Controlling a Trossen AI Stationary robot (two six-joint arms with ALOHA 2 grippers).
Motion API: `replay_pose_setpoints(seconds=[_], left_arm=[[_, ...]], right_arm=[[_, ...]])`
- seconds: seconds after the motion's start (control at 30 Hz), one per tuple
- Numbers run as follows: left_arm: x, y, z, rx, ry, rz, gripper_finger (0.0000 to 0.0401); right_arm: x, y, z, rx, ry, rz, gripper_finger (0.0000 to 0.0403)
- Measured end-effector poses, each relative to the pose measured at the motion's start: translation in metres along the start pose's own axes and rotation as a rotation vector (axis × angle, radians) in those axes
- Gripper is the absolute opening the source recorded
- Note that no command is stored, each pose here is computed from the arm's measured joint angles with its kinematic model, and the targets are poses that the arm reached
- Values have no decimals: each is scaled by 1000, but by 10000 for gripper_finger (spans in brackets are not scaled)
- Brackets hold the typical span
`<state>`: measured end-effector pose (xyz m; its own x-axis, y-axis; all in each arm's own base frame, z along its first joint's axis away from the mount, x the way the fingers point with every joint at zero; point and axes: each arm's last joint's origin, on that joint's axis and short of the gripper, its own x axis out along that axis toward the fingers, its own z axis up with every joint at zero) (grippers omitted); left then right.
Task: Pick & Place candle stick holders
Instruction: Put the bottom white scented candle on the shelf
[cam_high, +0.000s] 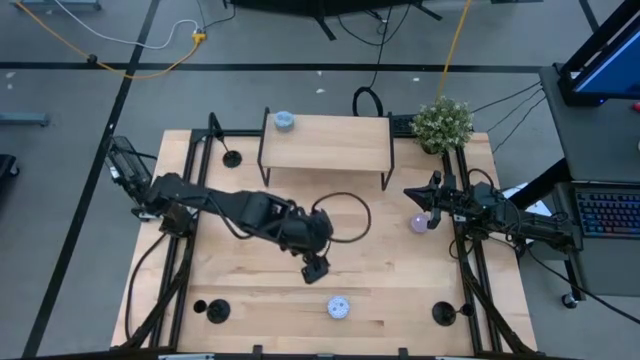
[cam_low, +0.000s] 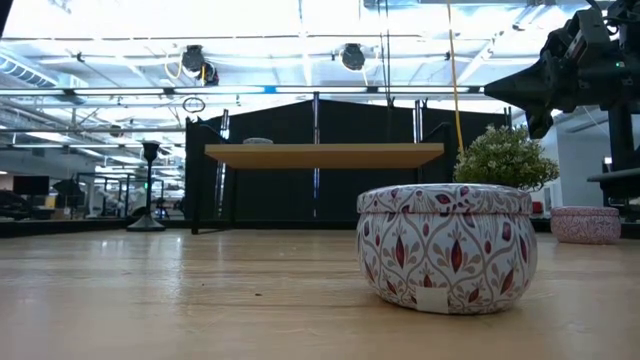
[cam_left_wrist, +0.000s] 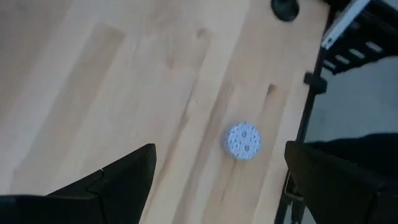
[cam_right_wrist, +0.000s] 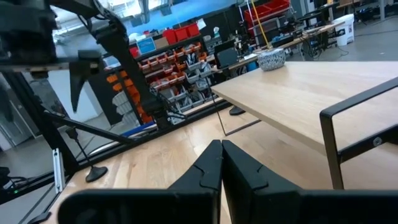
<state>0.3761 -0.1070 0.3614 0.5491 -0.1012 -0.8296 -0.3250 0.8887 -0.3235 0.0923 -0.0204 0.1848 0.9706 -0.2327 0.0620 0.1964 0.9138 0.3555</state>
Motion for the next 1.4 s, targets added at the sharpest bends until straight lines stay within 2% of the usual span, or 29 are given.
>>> replay_pose_setpoints(seconds=[0.17,0.37,0.63,0.83,1.07,1.4], left_arm=[[30,-12,-5,-110,13,9,365],[72,-29,-22,-236,102,24,397],[115,-53,-40,-390,149,-47,397],[136,-60,-50,-523,166,-30,391],[155,-61,-53,-569,118,-13,391],[170,-56,-58,-579,140,36,390]], right_arm=[[0,0,0,0,4,-2,0],[0,0,0,-9,1,-4,0],[0,0,0,-10,2,-3,0],[0,0,0,-9,3,-2,0],[0,0,0,-9,3,-1,0],[0,0,-1,-8,4,-3,0]])
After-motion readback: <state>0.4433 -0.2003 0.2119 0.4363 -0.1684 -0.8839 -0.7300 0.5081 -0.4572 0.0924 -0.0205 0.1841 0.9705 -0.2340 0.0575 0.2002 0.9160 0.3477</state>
